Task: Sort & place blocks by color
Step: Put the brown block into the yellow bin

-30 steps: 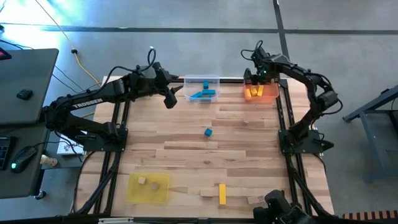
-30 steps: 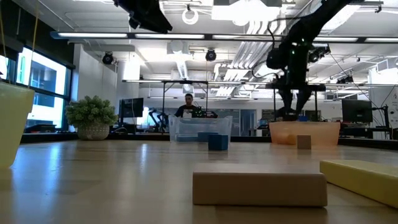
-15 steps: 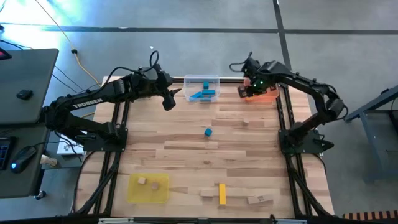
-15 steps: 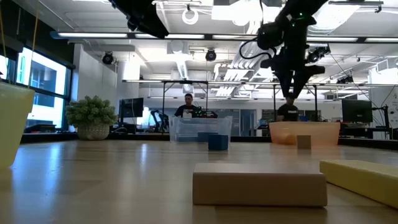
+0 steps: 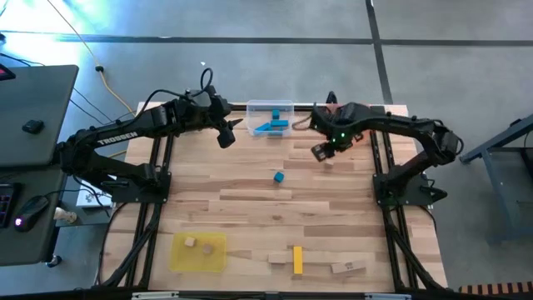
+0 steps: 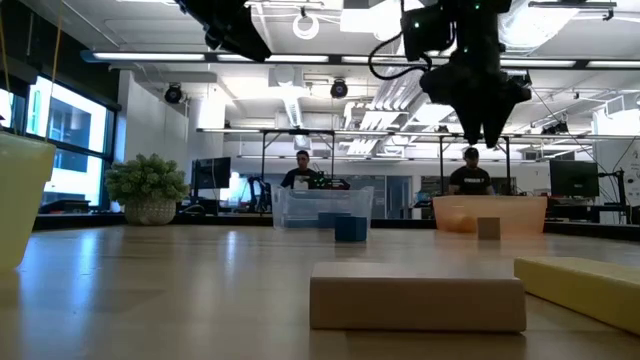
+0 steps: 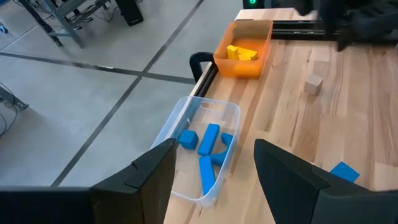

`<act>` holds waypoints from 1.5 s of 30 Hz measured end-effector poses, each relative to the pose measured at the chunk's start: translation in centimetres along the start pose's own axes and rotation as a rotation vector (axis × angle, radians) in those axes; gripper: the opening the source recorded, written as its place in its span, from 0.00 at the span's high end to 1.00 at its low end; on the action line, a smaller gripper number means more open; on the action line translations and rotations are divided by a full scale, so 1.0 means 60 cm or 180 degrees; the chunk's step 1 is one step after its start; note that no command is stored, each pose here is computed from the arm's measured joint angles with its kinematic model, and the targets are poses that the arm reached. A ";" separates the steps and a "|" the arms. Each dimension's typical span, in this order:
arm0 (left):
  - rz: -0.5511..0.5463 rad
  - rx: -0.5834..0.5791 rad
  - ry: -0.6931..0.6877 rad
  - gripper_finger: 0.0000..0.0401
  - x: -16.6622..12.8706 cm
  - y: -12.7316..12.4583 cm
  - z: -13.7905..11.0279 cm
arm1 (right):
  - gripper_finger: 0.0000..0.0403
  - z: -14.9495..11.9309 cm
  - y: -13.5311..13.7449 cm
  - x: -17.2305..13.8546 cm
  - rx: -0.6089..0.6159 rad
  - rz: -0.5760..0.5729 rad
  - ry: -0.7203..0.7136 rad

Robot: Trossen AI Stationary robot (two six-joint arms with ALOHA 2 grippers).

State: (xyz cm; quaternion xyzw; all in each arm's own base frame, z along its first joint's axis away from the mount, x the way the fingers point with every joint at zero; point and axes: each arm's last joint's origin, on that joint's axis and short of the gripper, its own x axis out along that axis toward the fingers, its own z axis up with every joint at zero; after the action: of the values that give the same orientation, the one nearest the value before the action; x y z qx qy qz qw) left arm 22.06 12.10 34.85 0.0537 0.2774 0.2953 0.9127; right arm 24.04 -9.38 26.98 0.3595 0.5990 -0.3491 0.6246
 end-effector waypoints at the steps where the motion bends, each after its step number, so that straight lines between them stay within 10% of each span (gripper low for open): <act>1: -0.0004 0.0000 -0.0002 0.49 0.000 0.000 0.000 | 0.54 -0.008 0.008 0.000 -0.0031 -0.0014 0.0024; 19: -0.0053 -0.0333 0.0025 0.49 0.000 -0.001 -0.001 | 0.45 -0.205 0.135 -0.001 -0.1433 0.0197 0.0514; 45: -0.1084 -0.1629 0.0360 0.49 -0.025 -0.092 0.000 | 0.45 -0.475 0.173 0.017 -0.3369 0.0295 0.0135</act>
State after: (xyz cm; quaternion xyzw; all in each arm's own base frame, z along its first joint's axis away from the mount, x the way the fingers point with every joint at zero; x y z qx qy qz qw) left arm 23.86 6.72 34.14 -0.2415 0.2494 0.2009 0.9160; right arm 18.91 20.52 25.58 0.0282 0.6893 0.0362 0.7230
